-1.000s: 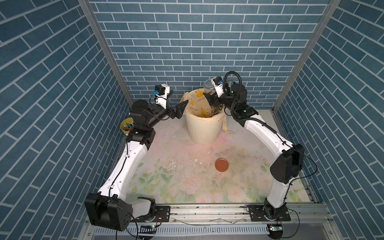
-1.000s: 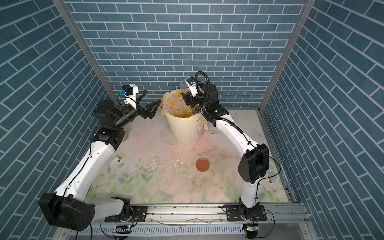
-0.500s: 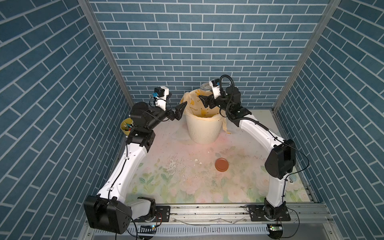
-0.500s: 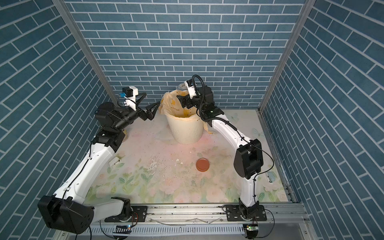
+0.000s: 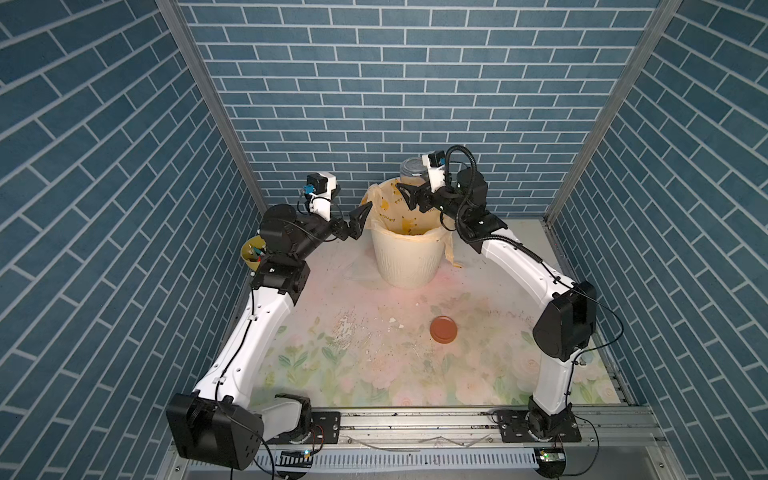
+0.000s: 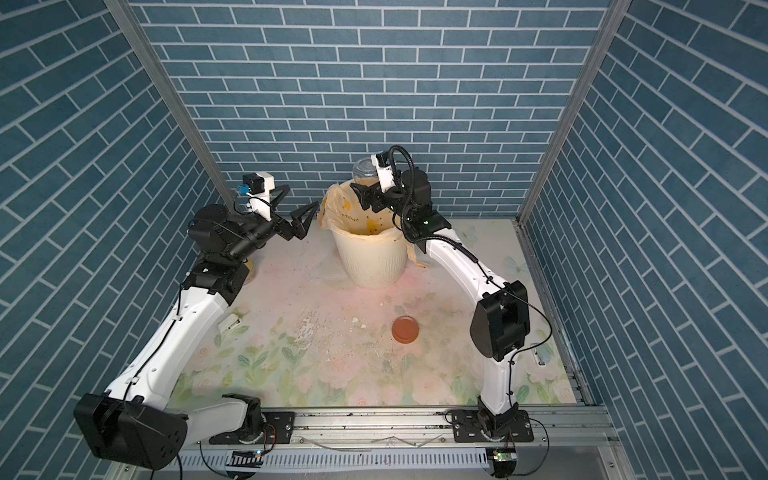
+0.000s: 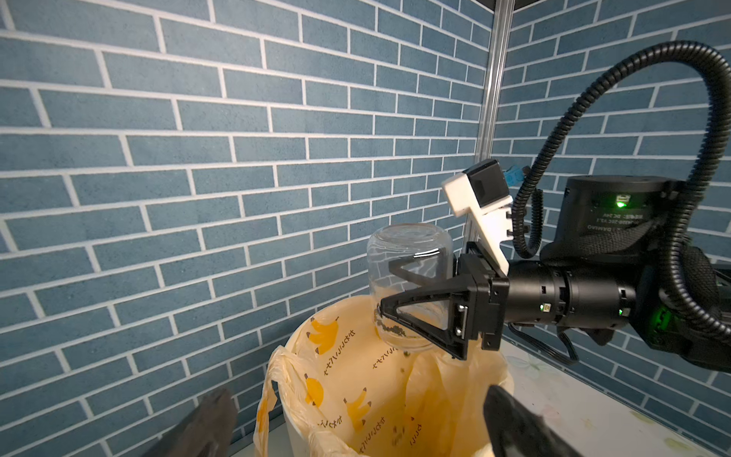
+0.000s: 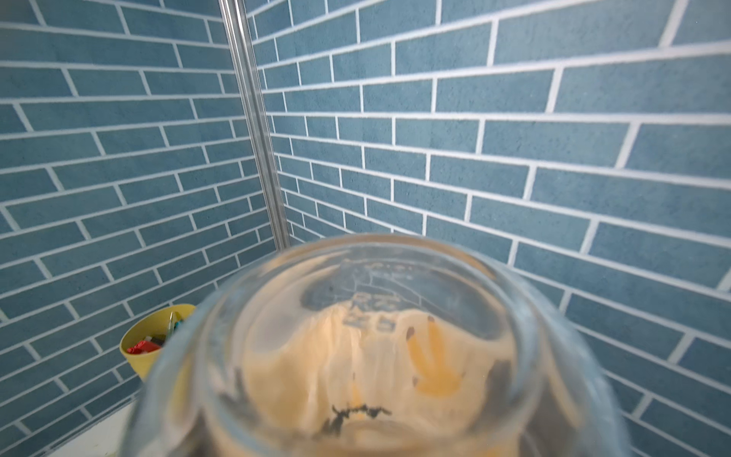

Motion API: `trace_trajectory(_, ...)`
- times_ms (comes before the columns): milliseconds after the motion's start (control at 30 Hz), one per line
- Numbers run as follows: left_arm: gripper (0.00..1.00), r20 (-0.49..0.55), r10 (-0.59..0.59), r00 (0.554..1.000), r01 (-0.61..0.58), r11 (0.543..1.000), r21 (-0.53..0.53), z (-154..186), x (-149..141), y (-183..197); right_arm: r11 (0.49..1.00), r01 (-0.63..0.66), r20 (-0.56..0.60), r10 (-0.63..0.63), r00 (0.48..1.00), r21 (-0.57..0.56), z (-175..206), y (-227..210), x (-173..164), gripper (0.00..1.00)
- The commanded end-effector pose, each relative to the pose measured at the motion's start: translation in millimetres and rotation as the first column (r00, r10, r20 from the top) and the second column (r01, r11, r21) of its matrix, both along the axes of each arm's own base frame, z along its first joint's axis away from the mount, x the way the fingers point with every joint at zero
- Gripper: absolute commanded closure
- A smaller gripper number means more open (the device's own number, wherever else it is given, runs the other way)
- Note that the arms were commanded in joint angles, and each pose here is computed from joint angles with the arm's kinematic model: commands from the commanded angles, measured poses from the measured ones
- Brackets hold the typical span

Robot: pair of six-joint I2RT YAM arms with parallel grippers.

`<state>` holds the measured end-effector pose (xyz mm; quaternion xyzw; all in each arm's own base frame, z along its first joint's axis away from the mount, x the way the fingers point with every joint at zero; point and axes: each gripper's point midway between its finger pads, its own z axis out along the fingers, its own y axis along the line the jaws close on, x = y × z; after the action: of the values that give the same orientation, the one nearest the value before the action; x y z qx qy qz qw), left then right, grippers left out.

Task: Empty moldy tea leaves from jars
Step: Pour the moldy tea leaves from the jar into the trash bin.

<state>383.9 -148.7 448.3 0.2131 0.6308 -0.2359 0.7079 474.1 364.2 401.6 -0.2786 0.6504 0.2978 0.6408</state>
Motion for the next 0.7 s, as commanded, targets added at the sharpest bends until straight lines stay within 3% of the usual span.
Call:
trace_trajectory(0, 0.01, 0.022, 0.011, 1.000, -0.011, 1.000, 0.004, 9, -3, 4, 0.997, 0.008, 0.037, -0.011, 0.999, 0.071, 17, -7, -4, 1.00)
trace_trajectory(233, 0.01, 0.039, 0.005, 0.999, -0.006, 1.000, 0.007, 16, -5, 3, 0.998, -0.011, 0.130, 0.002, 0.992, 0.068, 70, -7, -7, 1.00)
trace_trajectory(500, 0.01, 0.031, 0.007, 0.999, -0.008, 1.000, 0.023, 8, -8, 3, 0.986, -0.035, 0.041, 0.029, 0.999, 0.164, 19, -4, -4, 1.00)
trace_trajectory(667, 0.01, 0.039, 0.001, 0.999, -0.002, 0.999, 0.042, 14, -9, 2, 0.979, -0.083, 0.096, 0.066, 0.993, 0.186, 54, -4, -11, 1.00)
